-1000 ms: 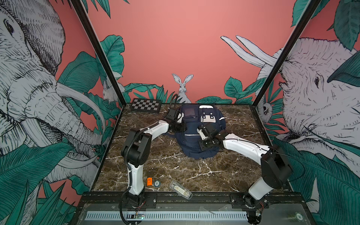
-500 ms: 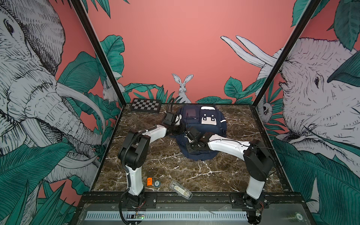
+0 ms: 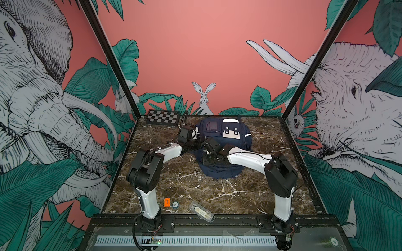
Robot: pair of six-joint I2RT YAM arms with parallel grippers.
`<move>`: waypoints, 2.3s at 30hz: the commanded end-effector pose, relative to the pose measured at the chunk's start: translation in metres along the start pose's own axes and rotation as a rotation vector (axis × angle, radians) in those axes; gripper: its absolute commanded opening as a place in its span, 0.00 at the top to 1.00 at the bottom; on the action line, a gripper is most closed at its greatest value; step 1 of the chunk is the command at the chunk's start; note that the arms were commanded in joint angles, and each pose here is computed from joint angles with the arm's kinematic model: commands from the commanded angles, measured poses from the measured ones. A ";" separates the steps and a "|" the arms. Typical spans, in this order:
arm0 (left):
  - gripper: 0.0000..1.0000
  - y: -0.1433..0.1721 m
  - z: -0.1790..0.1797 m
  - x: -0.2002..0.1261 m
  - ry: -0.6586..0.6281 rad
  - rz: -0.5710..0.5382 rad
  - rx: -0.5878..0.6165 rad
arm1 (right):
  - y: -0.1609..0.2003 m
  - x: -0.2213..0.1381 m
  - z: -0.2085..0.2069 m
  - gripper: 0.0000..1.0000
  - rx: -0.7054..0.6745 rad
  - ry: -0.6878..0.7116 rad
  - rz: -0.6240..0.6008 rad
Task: Pack books, pencil case, and school supplies into a backpack
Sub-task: Unzip the student bag at the top-center of the table, then rotate the student bag at the top-center of the table.
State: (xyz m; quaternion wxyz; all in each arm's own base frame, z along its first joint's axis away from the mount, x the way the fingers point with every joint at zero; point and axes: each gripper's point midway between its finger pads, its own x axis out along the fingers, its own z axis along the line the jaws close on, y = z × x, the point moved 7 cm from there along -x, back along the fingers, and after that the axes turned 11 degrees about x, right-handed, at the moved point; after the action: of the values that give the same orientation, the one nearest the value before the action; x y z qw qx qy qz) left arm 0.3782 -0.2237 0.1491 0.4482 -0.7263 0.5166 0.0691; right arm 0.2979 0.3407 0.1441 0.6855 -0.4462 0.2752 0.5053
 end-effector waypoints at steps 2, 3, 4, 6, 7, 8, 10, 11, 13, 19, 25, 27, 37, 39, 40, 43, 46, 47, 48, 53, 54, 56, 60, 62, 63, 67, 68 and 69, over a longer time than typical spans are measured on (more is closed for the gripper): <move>1.00 0.013 0.004 -0.020 -0.030 0.003 -0.061 | -0.055 -0.019 0.010 1.00 0.043 -0.082 -0.216; 1.00 0.015 0.005 -0.021 -0.037 -0.005 -0.072 | -0.059 -0.019 0.008 1.00 0.053 -0.095 -0.220; 1.00 0.018 0.007 -0.022 -0.042 -0.017 -0.087 | -0.061 -0.019 0.009 1.00 0.057 -0.114 -0.217; 1.00 0.022 0.011 -0.021 -0.042 -0.033 -0.115 | -0.063 -0.015 0.016 1.00 0.069 -0.149 -0.203; 1.00 0.024 0.012 -0.019 -0.040 -0.036 -0.129 | -0.061 -0.011 0.024 1.00 0.069 -0.176 -0.195; 1.00 0.025 0.013 -0.019 -0.038 -0.038 -0.138 | -0.059 -0.007 0.030 1.00 0.071 -0.187 -0.185; 1.00 0.025 0.014 -0.017 -0.035 -0.044 -0.151 | -0.057 0.000 0.040 1.00 0.075 -0.211 -0.172; 1.00 0.025 0.014 -0.017 -0.035 -0.046 -0.154 | -0.057 0.003 0.043 1.00 0.082 -0.222 -0.165; 1.00 0.026 0.016 -0.017 -0.046 -0.043 -0.157 | -0.057 0.007 0.050 1.00 0.091 -0.255 -0.149; 1.00 0.026 0.018 -0.018 -0.060 -0.065 -0.172 | -0.054 -0.007 0.040 1.00 0.069 -0.189 -0.171; 1.00 0.034 0.020 -0.025 -0.084 -0.068 -0.176 | -0.068 -0.044 -0.043 1.00 0.138 -0.072 -0.229; 1.00 0.040 0.015 -0.021 -0.065 -0.056 -0.182 | -0.071 -0.053 -0.061 1.00 0.150 -0.046 -0.239; 1.00 0.077 -0.026 0.002 0.008 0.019 -0.160 | -0.064 -0.078 -0.110 1.00 0.079 0.038 -0.151; 1.00 0.072 -0.028 0.004 0.015 0.010 -0.160 | -0.049 -0.081 -0.110 1.00 0.078 0.021 -0.140; 1.00 0.069 -0.031 0.006 0.024 0.009 -0.157 | -0.043 -0.088 -0.106 1.00 0.070 0.001 -0.139; 1.00 0.061 -0.043 0.012 0.060 0.010 -0.147 | -0.021 -0.095 -0.093 0.93 0.045 -0.037 -0.115; 0.97 0.055 -0.059 0.020 0.111 0.018 -0.130 | 0.003 -0.096 -0.084 0.74 0.051 -0.045 -0.112; 0.96 0.054 -0.064 0.024 0.127 0.024 -0.125 | 0.010 -0.094 -0.080 0.70 0.055 -0.054 -0.109; 0.95 0.053 -0.069 0.027 0.141 0.027 -0.122 | 0.015 -0.093 -0.079 0.68 0.060 -0.050 -0.113; 0.87 0.053 -0.075 0.026 0.136 0.013 -0.116 | 0.024 -0.083 -0.112 0.65 0.150 0.099 -0.116; 0.85 0.055 -0.074 0.025 0.129 0.018 -0.112 | 0.025 -0.083 -0.117 0.65 0.158 0.113 -0.118; 0.83 0.057 -0.073 0.023 0.120 0.033 -0.103 | 0.025 -0.084 -0.131 0.65 0.181 0.146 -0.118; 0.79 0.065 -0.070 0.020 0.120 0.037 -0.108 | 0.011 -0.080 -0.158 0.65 0.238 0.162 -0.118; 0.79 0.070 -0.067 0.018 0.113 0.039 -0.109 | 0.000 -0.076 -0.170 0.65 0.262 0.167 -0.129; 0.80 0.074 -0.066 0.018 0.109 0.048 -0.109 | -0.007 -0.074 -0.174 0.65 0.272 0.162 -0.134; 0.87 0.087 -0.061 0.020 0.100 0.073 -0.114 | -0.037 -0.069 -0.179 0.65 0.288 0.141 -0.162; 0.88 0.090 -0.060 0.022 0.102 0.080 -0.115 | -0.044 -0.065 -0.180 0.65 0.289 0.147 -0.160; 0.88 0.094 -0.061 0.024 0.103 0.089 -0.114 | -0.050 -0.064 -0.180 0.65 0.287 0.148 -0.163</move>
State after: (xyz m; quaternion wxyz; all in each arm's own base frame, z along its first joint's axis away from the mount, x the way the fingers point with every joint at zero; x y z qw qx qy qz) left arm 0.3082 -0.2911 0.1255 0.3777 -0.7455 0.5452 0.0663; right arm 0.3076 0.1491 0.1220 0.7419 -0.3837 0.3879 0.3897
